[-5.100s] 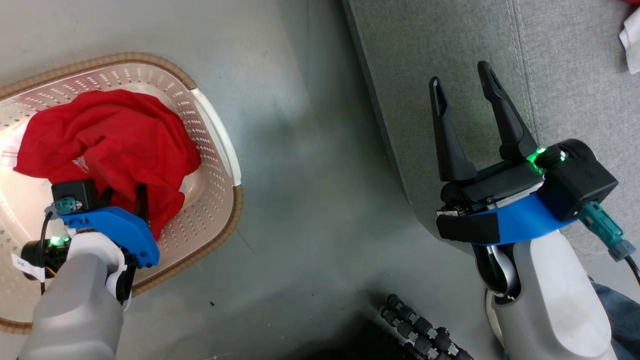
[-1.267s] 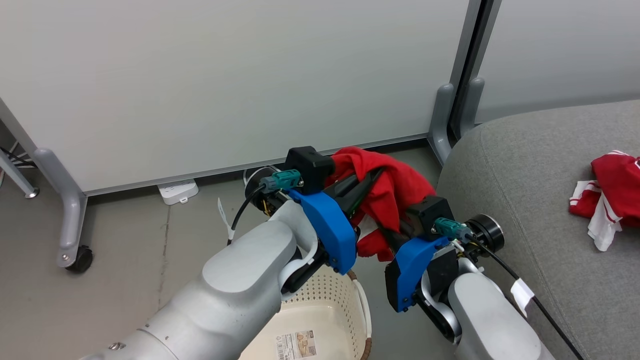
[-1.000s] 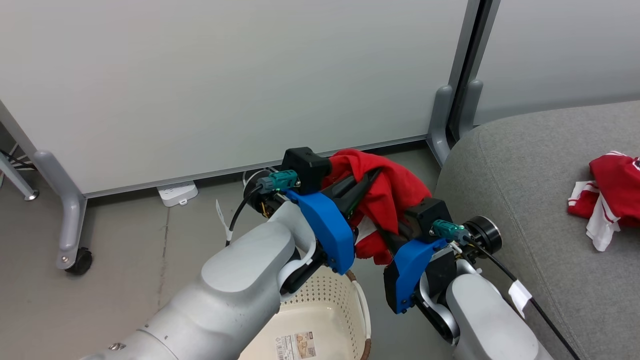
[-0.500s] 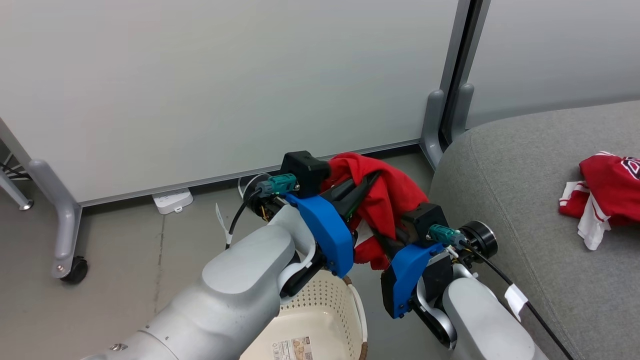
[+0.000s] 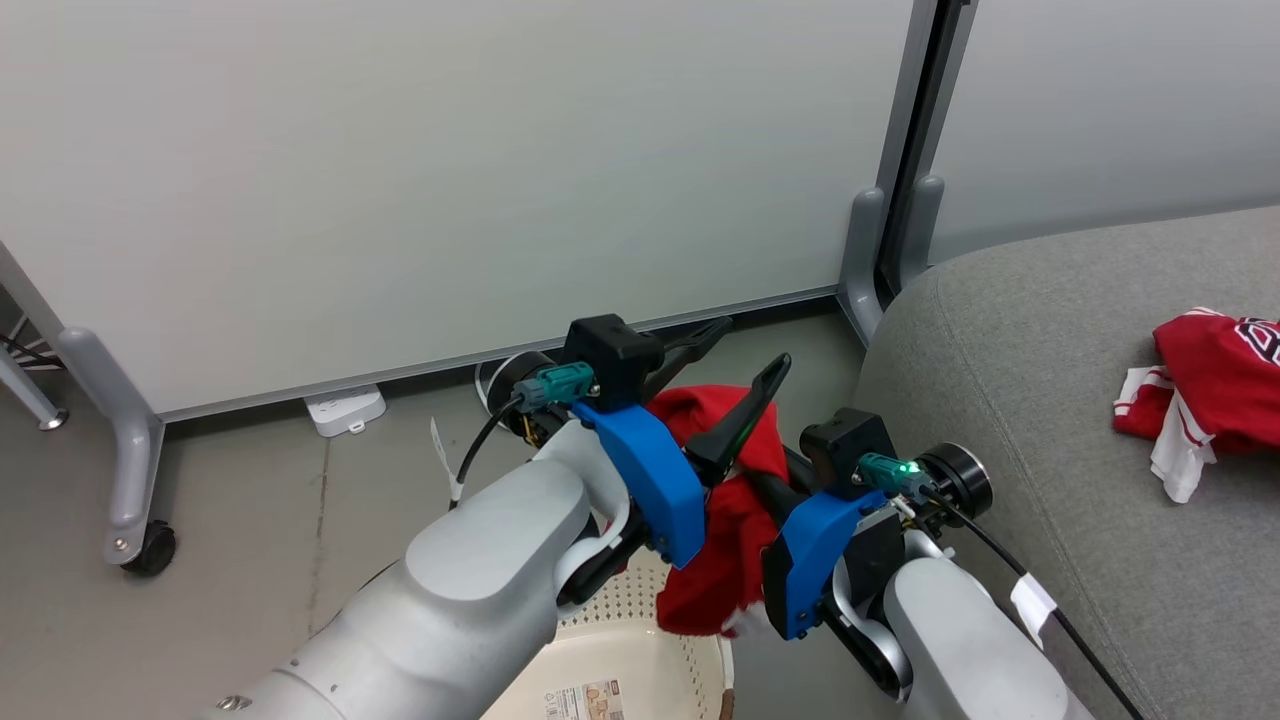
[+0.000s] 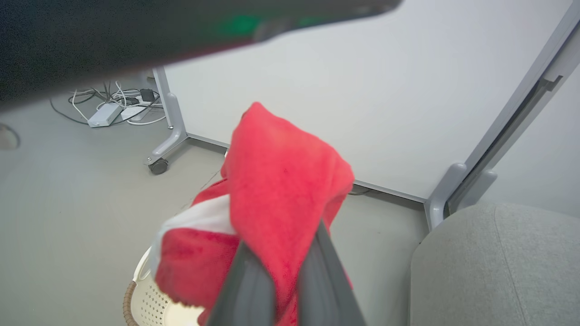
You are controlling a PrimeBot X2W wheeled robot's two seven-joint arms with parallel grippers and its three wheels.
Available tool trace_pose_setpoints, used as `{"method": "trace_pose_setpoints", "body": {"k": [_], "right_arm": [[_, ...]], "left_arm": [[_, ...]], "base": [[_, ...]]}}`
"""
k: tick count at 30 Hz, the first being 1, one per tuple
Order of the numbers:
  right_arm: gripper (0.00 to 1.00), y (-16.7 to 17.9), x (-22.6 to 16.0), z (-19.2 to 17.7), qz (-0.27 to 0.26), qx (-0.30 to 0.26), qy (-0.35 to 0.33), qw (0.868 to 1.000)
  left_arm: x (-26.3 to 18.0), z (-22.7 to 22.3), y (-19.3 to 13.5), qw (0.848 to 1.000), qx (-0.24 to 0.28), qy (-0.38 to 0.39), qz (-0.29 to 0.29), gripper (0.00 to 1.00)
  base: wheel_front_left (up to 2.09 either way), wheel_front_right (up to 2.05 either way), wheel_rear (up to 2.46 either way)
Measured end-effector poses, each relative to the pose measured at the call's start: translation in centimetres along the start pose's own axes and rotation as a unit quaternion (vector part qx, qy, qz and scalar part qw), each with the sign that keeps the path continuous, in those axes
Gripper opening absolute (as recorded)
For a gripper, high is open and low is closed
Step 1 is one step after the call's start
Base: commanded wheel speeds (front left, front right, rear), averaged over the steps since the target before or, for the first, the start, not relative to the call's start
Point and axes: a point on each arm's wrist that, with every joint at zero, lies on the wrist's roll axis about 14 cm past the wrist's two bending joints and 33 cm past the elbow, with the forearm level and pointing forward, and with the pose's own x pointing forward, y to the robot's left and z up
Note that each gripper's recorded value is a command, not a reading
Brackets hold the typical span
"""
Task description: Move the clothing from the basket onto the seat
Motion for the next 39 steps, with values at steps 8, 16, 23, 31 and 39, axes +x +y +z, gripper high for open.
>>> {"method": "trace_pose_setpoints", "body": {"k": [8, 16, 23, 31, 39], "right_arm": [[0.00, -0.7, -0.2, -0.5, -0.012, 0.010, 0.004, 1.000], [0.00, -1.3, -0.2, -1.3, -0.021, 0.021, 0.012, 0.999], [0.00, -1.1, -0.2, -1.9, -0.020, 0.028, 0.017, 0.999], [0.00, -1.0, -0.1, -1.9, -0.019, 0.029, 0.019, 0.999], [0.00, -2.6, -0.9, -2.2, -0.044, 0.037, 0.019, 0.998]], "left_arm": [[-3.2, -1.5, 0.9, 0.999, -0.004, -0.027, 0.021, 1.00], [-8.2, -5.1, 2.4, 0.993, -0.046, -0.033, 0.099, 1.00], [-11.3, -6.9, 4.0, 0.985, -0.058, -0.030, 0.157, 1.00], [-11.9, -7.0, 4.4, 0.983, -0.054, -0.036, 0.170, 1.00], [-10.7, -7.2, 3.9, 0.987, -0.049, -0.032, 0.152, 1.00]], "base": [[0.00, 0.00, 0.00], [0.00, 0.00, 0.00], [0.00, 0.00, 0.00], [0.00, 0.00, 0.00], [0.00, 0.00, 0.00]]}}
